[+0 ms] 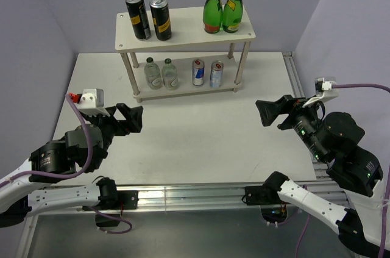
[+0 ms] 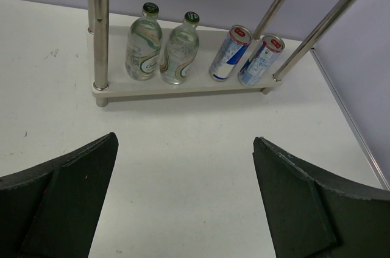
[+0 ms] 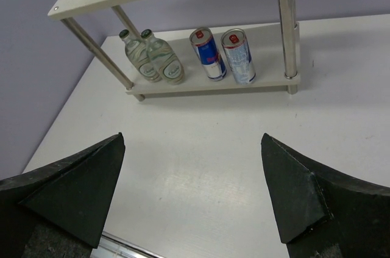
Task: Place and organize the beverage onto the shelf
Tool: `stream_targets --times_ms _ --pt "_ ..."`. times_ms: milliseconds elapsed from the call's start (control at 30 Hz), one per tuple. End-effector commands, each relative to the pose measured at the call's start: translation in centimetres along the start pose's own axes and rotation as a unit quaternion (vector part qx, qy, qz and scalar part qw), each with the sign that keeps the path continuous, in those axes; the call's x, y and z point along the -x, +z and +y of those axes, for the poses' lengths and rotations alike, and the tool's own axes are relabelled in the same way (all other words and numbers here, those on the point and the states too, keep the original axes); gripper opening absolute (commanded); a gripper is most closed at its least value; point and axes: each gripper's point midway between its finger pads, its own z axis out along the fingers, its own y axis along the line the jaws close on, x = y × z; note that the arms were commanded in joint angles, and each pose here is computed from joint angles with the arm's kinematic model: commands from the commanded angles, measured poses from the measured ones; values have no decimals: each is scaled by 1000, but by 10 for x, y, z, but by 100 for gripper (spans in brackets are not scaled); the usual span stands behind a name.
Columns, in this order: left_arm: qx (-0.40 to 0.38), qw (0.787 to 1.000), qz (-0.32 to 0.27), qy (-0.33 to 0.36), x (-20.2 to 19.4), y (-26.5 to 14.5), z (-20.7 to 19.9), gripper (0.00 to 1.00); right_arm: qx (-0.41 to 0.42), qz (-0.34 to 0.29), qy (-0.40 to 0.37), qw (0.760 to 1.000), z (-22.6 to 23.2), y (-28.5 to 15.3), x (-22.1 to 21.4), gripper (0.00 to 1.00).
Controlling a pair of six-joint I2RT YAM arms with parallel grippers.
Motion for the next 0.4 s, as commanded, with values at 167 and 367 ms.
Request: stream_targets --times_ms 167,367 --pt "18 1000 -6 -3 0 0 8 99 -6 -23 -7 1000 -2 2 10 100" --pt "23 1000 -5 -1 -1 1 9 99 -2 -16 -7 1000 2 7 6 97"
